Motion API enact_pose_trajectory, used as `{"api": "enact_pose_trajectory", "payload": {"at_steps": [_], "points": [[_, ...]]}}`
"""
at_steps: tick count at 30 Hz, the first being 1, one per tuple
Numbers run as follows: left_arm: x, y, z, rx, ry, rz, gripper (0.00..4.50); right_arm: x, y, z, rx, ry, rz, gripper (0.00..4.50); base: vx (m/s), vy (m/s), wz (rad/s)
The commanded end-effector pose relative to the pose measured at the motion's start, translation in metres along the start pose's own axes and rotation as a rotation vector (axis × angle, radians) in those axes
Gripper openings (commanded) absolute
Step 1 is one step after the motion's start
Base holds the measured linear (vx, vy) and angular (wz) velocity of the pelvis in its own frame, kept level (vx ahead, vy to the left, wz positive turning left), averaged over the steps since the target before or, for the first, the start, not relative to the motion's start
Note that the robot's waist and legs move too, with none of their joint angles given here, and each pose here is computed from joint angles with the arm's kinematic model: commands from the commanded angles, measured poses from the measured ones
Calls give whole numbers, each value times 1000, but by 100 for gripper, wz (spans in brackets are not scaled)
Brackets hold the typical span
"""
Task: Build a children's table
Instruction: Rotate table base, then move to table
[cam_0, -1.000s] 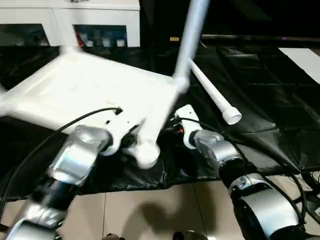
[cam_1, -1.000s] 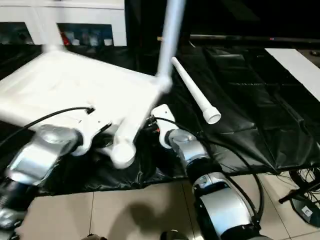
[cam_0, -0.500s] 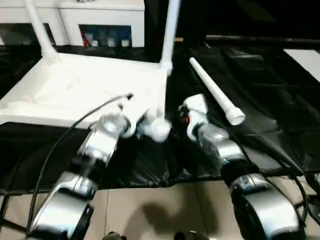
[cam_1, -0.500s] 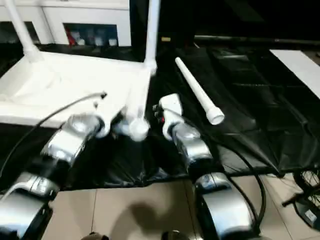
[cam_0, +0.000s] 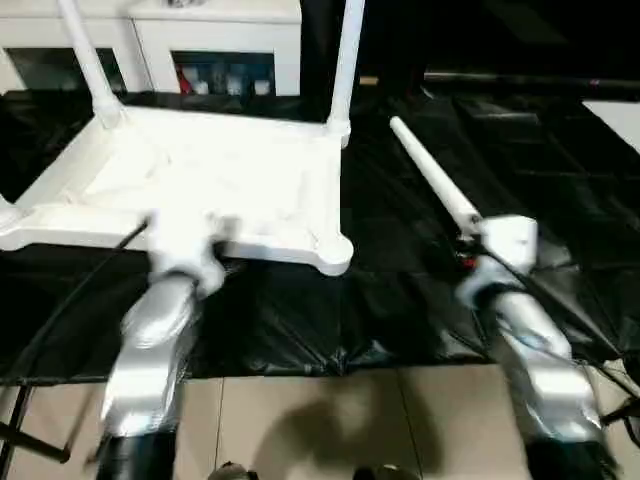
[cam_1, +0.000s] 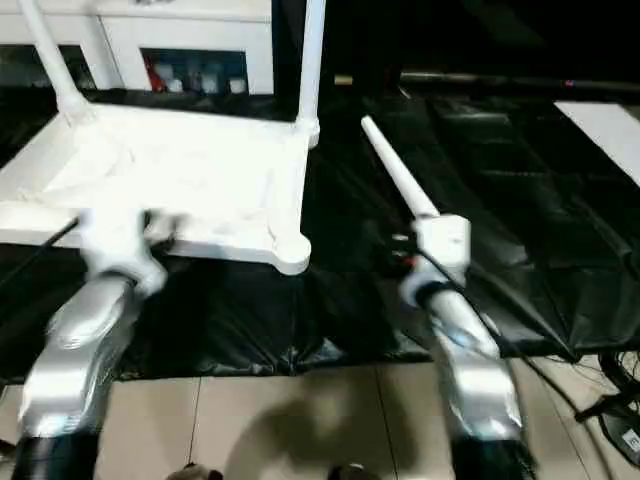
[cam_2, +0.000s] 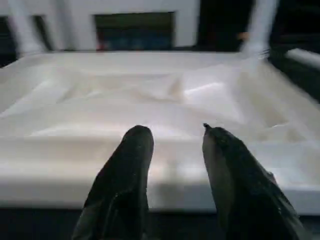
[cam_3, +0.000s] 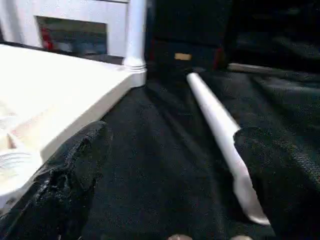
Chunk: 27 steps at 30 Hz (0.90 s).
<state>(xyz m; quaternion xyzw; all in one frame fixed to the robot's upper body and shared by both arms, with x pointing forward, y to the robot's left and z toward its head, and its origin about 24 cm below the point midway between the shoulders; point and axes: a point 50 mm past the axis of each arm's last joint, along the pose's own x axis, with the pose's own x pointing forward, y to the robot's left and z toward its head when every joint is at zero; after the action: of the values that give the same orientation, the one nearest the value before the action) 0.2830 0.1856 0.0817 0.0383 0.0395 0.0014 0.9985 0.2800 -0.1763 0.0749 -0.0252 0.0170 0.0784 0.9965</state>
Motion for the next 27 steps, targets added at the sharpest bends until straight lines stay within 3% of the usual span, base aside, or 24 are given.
{"api": "enact_pose_trajectory", "payload": {"at_steps": [1,4,12,21,24,27], "points": [[-5,1,6,2,-22,2,216,-6,-3,-4,6,74,-30,450,0,0,0],[-12,5,10,-87,-38,13,234,-12,-4,-2,81,42,-28,450,0,0,0],[-20,2,11,-46,-57,-11,309,-18,7,-10,52,111,14,450,0,0,0],[-20,-11,10,-62,-58,-25,368,-16,6,-13,93,130,3,450,0,0,0],[-22,-12,8,-23,-52,-26,402,-15,6,-15,76,142,11,450,-27,-21,29],[-25,-11,7,-12,-47,-23,407,-14,9,-15,77,146,29,450,65,-116,63]]}}
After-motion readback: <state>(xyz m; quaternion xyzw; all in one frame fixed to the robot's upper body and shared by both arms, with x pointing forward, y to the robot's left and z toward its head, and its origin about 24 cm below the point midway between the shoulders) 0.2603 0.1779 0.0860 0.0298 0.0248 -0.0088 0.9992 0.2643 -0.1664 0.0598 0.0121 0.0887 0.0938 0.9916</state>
